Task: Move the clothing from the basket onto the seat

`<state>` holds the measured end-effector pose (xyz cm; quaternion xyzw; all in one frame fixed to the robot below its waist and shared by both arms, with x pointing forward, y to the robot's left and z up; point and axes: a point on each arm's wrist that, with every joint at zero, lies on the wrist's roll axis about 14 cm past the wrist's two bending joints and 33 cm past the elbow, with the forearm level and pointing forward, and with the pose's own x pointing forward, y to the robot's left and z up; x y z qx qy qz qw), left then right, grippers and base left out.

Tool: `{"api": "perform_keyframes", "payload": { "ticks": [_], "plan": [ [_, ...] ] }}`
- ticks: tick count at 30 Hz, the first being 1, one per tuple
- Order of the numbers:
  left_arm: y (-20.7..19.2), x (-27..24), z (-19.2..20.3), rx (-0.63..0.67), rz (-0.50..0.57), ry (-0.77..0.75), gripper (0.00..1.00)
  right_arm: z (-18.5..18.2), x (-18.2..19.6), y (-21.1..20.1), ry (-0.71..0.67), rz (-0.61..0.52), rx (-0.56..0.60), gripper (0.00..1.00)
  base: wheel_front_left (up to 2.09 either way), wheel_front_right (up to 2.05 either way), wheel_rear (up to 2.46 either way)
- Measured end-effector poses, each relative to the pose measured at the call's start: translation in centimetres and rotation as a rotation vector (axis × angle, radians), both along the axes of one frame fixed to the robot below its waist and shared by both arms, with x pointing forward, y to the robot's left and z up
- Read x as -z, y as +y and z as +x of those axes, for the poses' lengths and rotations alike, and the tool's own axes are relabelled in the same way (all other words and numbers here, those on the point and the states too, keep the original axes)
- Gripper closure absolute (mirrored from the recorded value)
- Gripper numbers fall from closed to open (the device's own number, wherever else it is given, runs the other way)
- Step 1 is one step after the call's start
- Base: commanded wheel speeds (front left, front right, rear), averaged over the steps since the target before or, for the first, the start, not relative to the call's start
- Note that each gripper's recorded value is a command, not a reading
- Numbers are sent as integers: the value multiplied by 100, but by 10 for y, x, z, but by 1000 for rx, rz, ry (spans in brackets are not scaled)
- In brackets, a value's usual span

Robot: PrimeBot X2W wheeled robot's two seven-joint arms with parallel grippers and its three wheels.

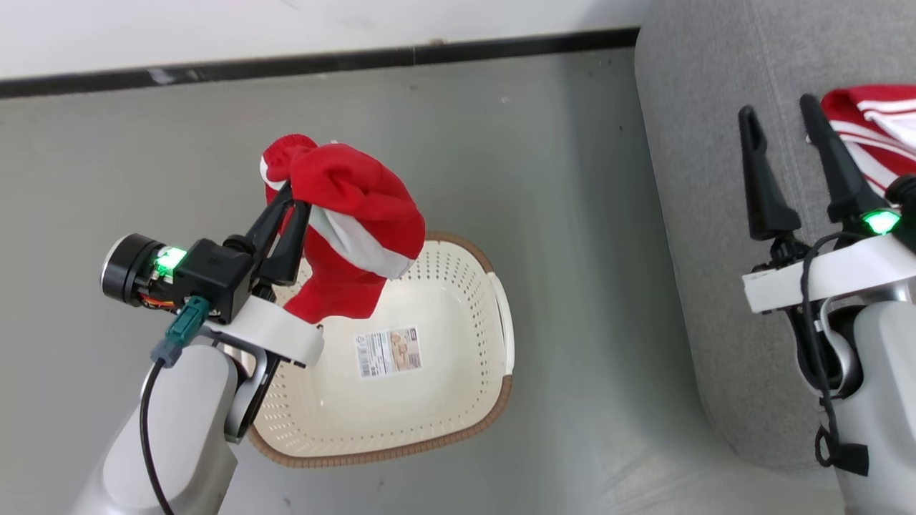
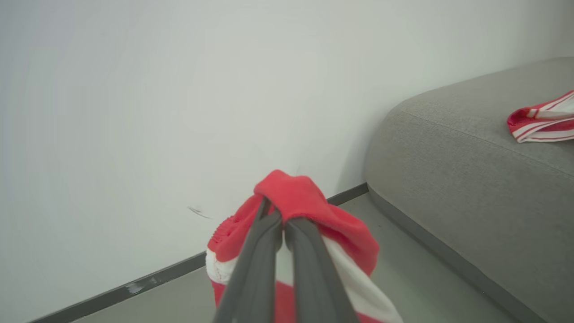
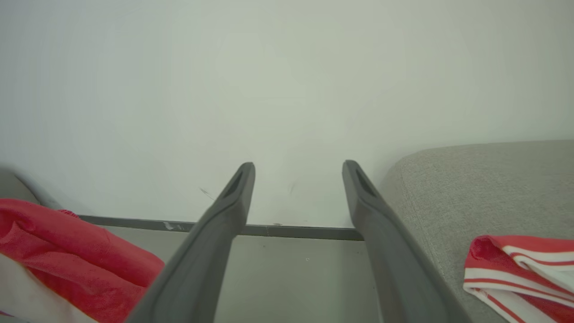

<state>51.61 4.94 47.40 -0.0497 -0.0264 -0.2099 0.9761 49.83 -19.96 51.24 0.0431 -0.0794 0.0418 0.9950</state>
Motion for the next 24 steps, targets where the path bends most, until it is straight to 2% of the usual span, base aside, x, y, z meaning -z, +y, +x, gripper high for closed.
{"api": "perform_keyframes", "payload": {
  "ticks": [5, 24],
  "plan": [
    [6, -27, -12, 2, 9, -57, 100, -10, -14, 22, -21, -11, -73, 0, 0, 0, 0],
    [-5, -116, -67, 69, -3, -225, 100, -84, -13, 132, 27, -79, -448, 0, 0, 0, 0]
  ]
}}
